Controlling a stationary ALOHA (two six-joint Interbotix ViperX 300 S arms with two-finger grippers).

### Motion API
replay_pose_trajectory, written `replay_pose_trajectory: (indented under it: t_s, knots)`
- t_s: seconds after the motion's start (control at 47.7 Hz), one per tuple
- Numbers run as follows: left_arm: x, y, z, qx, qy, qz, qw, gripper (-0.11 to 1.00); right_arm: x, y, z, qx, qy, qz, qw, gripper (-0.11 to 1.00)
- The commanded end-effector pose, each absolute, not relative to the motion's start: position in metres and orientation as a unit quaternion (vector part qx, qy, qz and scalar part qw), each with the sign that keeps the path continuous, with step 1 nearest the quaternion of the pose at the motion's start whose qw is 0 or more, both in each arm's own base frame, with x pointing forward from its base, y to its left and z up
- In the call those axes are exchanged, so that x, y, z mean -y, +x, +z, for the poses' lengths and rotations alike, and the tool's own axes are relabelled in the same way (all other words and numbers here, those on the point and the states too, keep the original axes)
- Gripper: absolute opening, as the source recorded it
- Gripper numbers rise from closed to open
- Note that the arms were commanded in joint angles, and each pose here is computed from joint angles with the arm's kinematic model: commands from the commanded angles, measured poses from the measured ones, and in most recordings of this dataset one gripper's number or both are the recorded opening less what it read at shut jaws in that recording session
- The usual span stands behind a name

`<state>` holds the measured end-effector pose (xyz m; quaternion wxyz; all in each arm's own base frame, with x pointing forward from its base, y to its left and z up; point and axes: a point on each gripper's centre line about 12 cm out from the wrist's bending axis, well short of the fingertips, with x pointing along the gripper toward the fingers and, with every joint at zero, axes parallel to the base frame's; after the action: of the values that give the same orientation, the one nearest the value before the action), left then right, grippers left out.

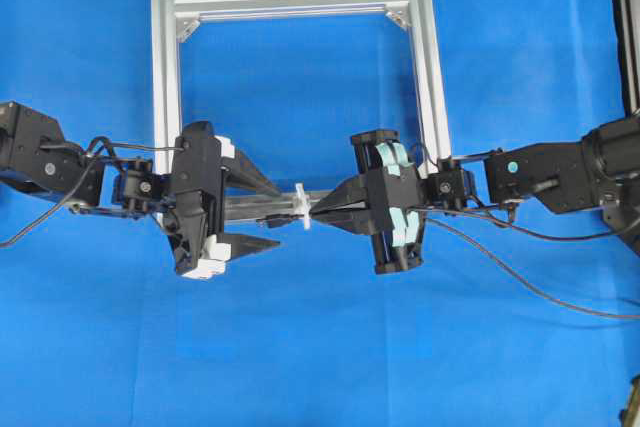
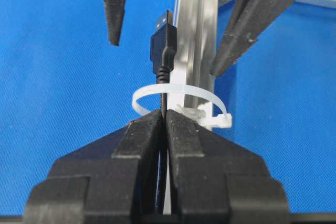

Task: Insert the wire through the string loop located in the center.
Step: 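Close the left gripper on the USB plug past the loop, then open the right gripper and pull the cable leftward with the left gripper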

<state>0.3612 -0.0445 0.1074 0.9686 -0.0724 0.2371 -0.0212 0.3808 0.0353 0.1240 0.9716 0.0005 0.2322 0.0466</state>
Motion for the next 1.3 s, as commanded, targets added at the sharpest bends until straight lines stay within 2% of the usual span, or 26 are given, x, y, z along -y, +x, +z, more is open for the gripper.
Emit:
replay_pose_trajectory:
  t_s: [0.0, 0.168, 0.231, 0.881, 0.944, 1.007, 1.196, 1.28]
  knots:
    - [0.0472, 0.3658, 0.1160, -0.227, -0.071, -0.026, 0.971, 0.72, -0.0356, 0.3850, 0.1332, -0.217, 0.001, 0.047, 0.975, -0.02]
    - [0.0471, 0.3649, 0.1148, -0.231, -0.071, -0.026, 0.970, 0.22, -0.0362, 0.3849, 0.1332, -0.217, 0.001, 0.047, 0.975, -0.02]
    - [0.0472, 0.3659, 0.1156, -0.230, -0.072, -0.026, 0.970, 0.08, -0.0356, 0.3850, 0.1332, -0.217, 0.002, 0.046, 0.975, -0.02]
    - [0.0480, 0.3671, 0.1163, -0.229, -0.072, -0.027, 0.970, 0.08, -0.0348, 0.3838, 0.1301, -0.233, 0.002, 0.045, 0.971, 0.01]
    - [0.0479, 0.3667, 0.1159, -0.229, -0.072, -0.027, 0.970, 0.08, -0.0348, 0.3842, 0.1305, -0.232, 0.002, 0.045, 0.972, 0.08]
    - [0.0479, 0.3667, 0.1159, -0.229, -0.072, -0.027, 0.970, 0.08, -0.0348, 0.3842, 0.1305, -0.232, 0.002, 0.045, 0.972, 0.21]
    - [0.0484, 0.3662, 0.1160, -0.229, -0.072, -0.027, 0.970, 0.08, -0.0353, 0.3827, 0.1296, -0.234, 0.002, 0.045, 0.971, 0.77]
    - [0.0493, 0.3641, 0.1168, -0.230, -0.072, -0.029, 0.970, 0.08, -0.0352, 0.3809, 0.1302, -0.234, 0.002, 0.046, 0.971, 0.94]
